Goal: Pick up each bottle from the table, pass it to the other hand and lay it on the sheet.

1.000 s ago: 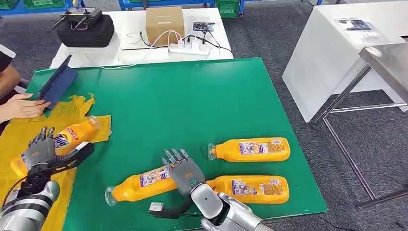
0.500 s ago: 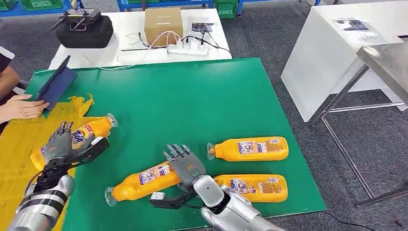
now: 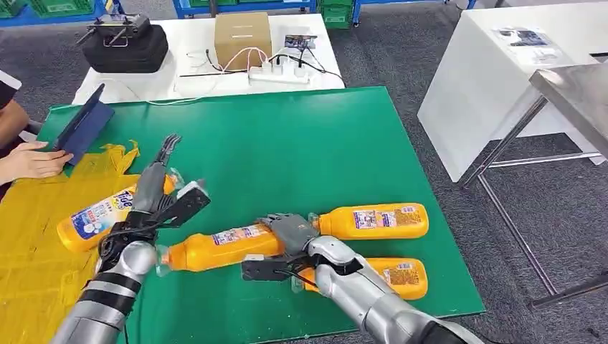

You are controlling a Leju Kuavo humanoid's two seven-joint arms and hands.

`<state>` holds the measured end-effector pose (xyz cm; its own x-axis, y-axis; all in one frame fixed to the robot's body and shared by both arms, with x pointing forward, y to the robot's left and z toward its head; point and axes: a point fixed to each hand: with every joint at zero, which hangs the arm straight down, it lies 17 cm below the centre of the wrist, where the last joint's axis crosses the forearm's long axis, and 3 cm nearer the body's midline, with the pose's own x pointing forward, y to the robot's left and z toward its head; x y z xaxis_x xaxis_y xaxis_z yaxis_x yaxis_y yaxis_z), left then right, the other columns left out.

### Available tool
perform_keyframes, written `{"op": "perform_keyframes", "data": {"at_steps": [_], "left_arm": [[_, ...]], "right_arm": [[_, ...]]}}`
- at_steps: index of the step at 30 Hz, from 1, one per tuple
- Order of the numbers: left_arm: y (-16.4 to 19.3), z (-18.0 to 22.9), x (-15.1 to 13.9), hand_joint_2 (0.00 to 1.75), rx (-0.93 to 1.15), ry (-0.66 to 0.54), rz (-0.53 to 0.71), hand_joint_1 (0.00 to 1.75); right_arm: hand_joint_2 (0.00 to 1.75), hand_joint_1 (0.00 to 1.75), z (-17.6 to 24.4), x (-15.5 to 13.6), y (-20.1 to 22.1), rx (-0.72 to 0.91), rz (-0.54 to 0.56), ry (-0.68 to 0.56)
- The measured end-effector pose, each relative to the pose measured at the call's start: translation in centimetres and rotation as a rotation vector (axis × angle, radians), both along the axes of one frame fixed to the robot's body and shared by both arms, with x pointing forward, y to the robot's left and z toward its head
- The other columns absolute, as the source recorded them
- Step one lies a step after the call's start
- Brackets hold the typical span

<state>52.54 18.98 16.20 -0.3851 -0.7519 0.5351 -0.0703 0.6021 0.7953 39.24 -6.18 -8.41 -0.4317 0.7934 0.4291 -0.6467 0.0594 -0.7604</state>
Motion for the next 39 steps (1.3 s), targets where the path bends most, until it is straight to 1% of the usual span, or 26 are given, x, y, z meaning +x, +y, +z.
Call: {"op": "perform_keyframes", "data": {"at_steps": [3, 7, 10, 13, 15, 17, 20, 22, 23, 26, 27, 28, 29, 35, 37, 39], "left_arm": [[-0.9, 1.0, -0.4, 1.75, -0.026, -0.025, -0.014, 0.0], [-1.4, 1.5, -1.0, 1.75, -0.047, -0.041, -0.022, 0.0], [-1.5, 1.6, -1.9, 1.75, -0.085, -0.044, -0.03, 0.0], [-1.9, 1.7, -3.6, 1.75, -0.155, -0.033, -0.057, 0.0], [-2.3, 2.0, -5.1, 1.75, -0.238, -0.023, -0.089, 0.0], [-2.2, 3.0, -6.4, 1.75, -0.38, -0.016, -0.118, 0.0], [-0.3, 6.6, -8.2, 1.75, -0.753, -0.052, -0.149, 0.0], [2.6, 8.8, -9.0, 1.75, -0.969, -0.114, -0.136, 0.0], [4.5, 10.0, -9.4, 1.75, -1.054, -0.163, -0.121, 0.0], [8.7, 11.7, -10.3, 1.75, -1.234, -0.25, -0.08, 0.0], [9.2, 11.8, -10.4, 1.75, -1.251, -0.259, -0.075, 0.0], [10.6, 12.2, -10.9, 1.75, -1.301, -0.285, -0.065, 0.0], [11.2, 12.3, -11.0, 1.75, -1.319, -0.29, -0.058, 0.0], [12.6, 12.3, -11.4, 1.75, -1.344, -0.309, -0.037, 0.0], [12.2, 12.0, -11.1, 1.75, -1.334, -0.273, -0.046, 0.0], [10.8, 11.4, -10.6, 1.75, -1.288, -0.203, -0.07, 0.0]], "right_arm": [[1.75, 1.75, -0.1, -0.1, -0.5, 0.021, -0.008, 0.014], [1.75, 1.75, -0.1, 0.2, -0.7, 0.02, -0.022, 0.002], [1.75, 1.75, 0.2, 0.6, -0.9, 0.042, -0.08, -0.046], [1.75, 1.75, 1.2, 1.4, -0.8, 0.088, -0.166, -0.1], [1.75, 1.75, 1.9, 1.5, -0.4, 0.129, -0.208, -0.12], [1.75, 1.75, 2.8, 1.4, 0.1, 0.173, -0.241, -0.138], [1.75, 1.75, 4.0, 1.4, 0.4, 0.235, -0.291, -0.16], [1.75, 1.75, 4.5, 1.3, 0.4, 0.257, -0.313, -0.173], [1.75, 1.75, 4.7, 1.4, 0.5, 0.268, -0.322, -0.178], [1.75, 1.75, 5.0, 1.4, 0.7, 0.294, -0.332, -0.183], [1.75, 1.75, 5.1, 1.4, 0.8, 0.298, -0.333, -0.183], [1.75, 1.75, 5.3, 1.4, 0.9, 0.315, -0.339, -0.188], [1.75, 1.75, 5.4, 1.3, 0.9, 0.324, -0.344, -0.19], [1.75, 1.75, 5.6, 1.3, 1.1, 0.343, -0.356, -0.19], [1.75, 1.75, 5.7, 1.2, 1.3, 0.365, -0.36, -0.187], [1.75, 1.75, 6.2, 1.0, 1.4, 0.412, -0.37, -0.19]]}}
